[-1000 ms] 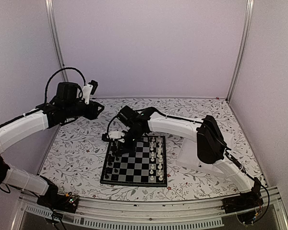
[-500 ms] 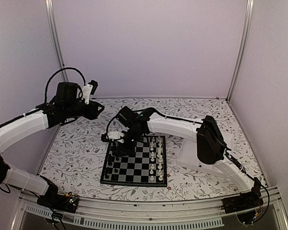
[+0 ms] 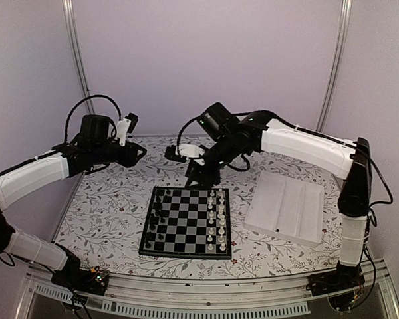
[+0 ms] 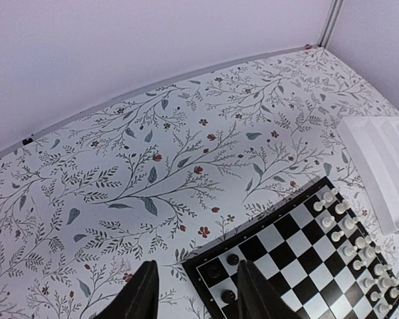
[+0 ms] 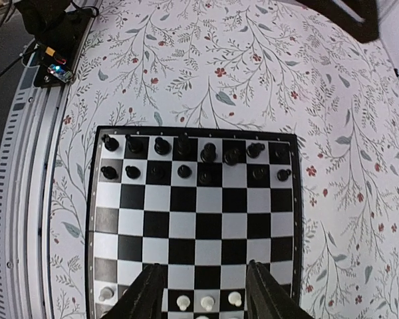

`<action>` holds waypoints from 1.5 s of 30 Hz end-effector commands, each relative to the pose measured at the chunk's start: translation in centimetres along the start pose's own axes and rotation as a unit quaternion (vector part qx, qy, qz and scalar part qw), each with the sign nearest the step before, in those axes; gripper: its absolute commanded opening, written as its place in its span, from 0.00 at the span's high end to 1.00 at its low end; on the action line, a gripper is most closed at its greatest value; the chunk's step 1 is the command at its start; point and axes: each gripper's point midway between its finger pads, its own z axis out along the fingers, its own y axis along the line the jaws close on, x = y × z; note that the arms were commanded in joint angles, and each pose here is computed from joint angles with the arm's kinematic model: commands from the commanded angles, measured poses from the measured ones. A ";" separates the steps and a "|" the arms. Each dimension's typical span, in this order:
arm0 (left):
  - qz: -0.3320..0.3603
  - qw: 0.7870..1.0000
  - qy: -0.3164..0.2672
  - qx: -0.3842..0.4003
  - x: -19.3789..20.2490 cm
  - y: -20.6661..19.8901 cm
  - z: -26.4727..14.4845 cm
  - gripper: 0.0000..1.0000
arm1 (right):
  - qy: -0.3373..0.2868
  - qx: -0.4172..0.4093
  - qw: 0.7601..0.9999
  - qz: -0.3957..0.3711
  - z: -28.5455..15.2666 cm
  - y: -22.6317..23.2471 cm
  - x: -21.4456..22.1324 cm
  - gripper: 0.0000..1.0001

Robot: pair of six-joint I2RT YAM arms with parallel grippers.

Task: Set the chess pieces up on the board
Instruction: Pick up the chess piece from the storage box.

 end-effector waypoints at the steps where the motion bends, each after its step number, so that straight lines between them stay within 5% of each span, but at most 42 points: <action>1: 0.010 0.999 -0.009 0.039 -0.1 -1.3 0.4 0.57 | 0.053 0.030 0.996 0.070 -3.9 -2.4 8.3 0.55; 10: 0.072 0.990 0.008 0.125 -0.4 -11.9 0.6 0.57 | 0.110 0.106 0.971 0.185 -12.9 -1.2 24.1 0.58; 16: 0.126 0.971 0.060 0.196 3.2 -20.8 2.3 0.57 | 0.181 0.103 0.961 0.181 -12.7 3.0 31.1 0.65; 24: 0.154 0.942 0.122 0.271 7.2 -29.5 5.1 0.56 | 0.223 0.032 0.963 0.149 -10.4 7.1 35.1 0.63; 33: 0.123 0.951 0.151 0.241 8.0 -30.8 9.0 0.56 | 0.218 -0.041 0.969 0.110 -7.8 10.2 36.9 0.57; 45: 0.103 0.963 0.147 0.202 6.5 -28.3 9.9 0.56 | 0.142 0.040 0.968 0.202 -6.5 5.0 35.0 0.62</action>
